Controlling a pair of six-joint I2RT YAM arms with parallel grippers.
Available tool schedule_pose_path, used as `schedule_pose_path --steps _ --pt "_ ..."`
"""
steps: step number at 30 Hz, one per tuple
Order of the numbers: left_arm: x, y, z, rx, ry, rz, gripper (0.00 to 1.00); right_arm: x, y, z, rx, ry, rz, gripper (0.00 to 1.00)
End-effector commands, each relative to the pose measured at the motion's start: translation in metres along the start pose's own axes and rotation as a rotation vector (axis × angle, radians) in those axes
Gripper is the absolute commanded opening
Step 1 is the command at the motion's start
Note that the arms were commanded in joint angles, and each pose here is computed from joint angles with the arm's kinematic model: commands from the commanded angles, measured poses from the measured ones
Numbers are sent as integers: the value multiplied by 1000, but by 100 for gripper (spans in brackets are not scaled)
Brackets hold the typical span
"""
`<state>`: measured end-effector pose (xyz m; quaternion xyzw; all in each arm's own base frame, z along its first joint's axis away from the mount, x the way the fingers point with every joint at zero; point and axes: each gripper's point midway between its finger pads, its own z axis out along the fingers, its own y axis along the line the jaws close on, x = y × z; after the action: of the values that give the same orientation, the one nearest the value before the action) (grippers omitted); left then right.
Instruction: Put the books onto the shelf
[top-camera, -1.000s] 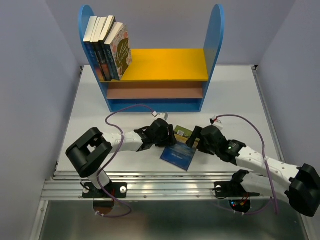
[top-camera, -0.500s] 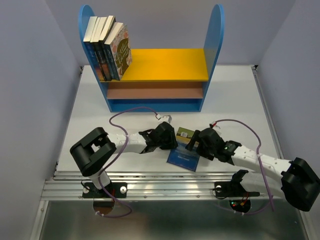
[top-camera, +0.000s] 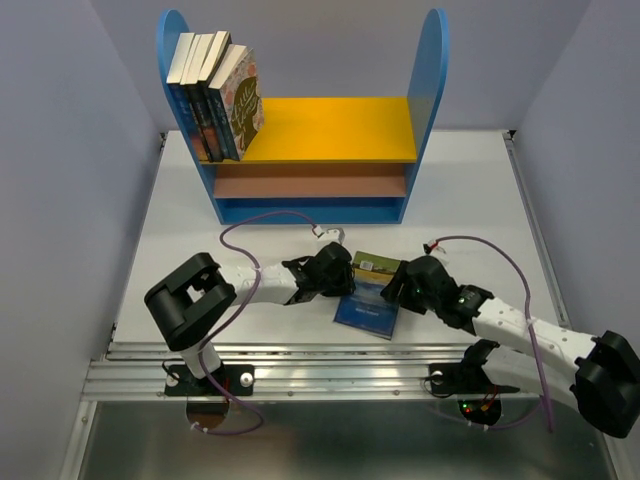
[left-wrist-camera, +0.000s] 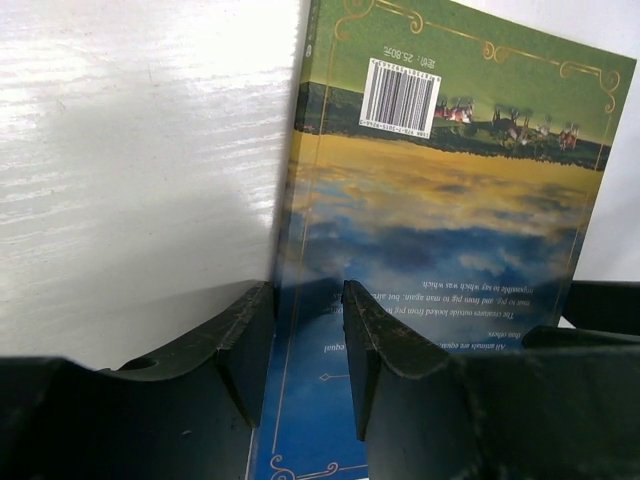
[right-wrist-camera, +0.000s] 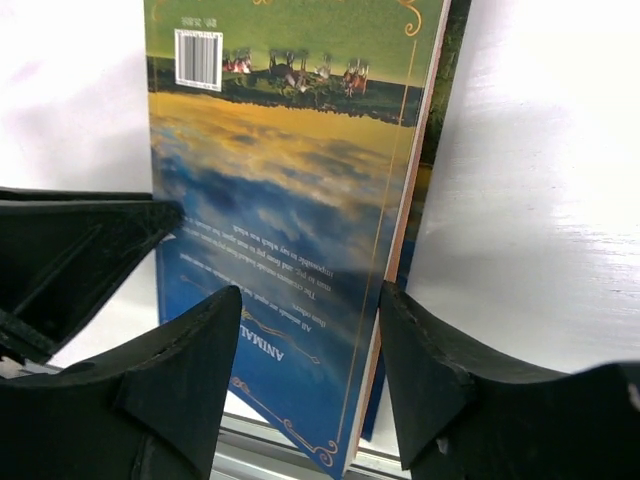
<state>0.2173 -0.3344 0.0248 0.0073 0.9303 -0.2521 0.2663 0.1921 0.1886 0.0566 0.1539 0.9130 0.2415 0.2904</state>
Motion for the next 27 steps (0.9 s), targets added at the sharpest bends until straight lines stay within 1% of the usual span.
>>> schedule_pose_path --steps 1,3,4,6,7,9,10,13,14,15,16,17,18,21,23,25,26,27 --pt "38 20 7 -78 123 24 44 -24 72 -12 -237 -32 25 56" --pt "38 21 6 -83 119 22 44 -20 68 -5 -211 -13 25 48" --pt "36 21 5 -81 115 21 44 -20 65 -4 -193 -15 27 39" --pt "35 21 4 -81 109 18 44 -21 59 -1 -156 -22 31 30" --pt "35 20 4 -80 108 18 44 -22 57 1 -147 -29 29 19" --pt "34 20 3 -78 103 16 44 -23 56 0 -145 -38 26 4" --pt "33 18 3 -71 102 15 44 -25 58 -1 -150 -45 24 1" --pt "33 15 4 -59 106 19 44 -30 64 -4 -178 -63 5 1" --pt "34 14 4 -56 107 19 44 -34 73 -10 -223 -77 6 1" --pt "35 15 5 -57 110 19 44 -37 78 -13 -247 -86 -1 4" --pt "35 15 5 -55 113 18 44 -37 81 -15 -268 -91 -1 10" --pt "35 15 6 -54 115 16 44 -41 92 -23 -323 -103 -2 13" --pt "38 15 6 -55 122 16 44 -41 94 -25 -343 -105 -10 25" --pt "39 16 7 -53 124 16 44 -43 104 -32 -401 -111 -12 25" --pt "38 15 6 -49 121 16 44 -42 105 -32 -408 -109 -8 31" --pt "37 14 5 -45 117 13 44 -42 104 -30 -401 -109 -6 39" --pt "37 13 4 -40 116 13 44 -43 102 -28 -390 -114 -2 39" --pt "36 14 4 -41 114 10 44 -42 100 -24 -376 -110 1 42"
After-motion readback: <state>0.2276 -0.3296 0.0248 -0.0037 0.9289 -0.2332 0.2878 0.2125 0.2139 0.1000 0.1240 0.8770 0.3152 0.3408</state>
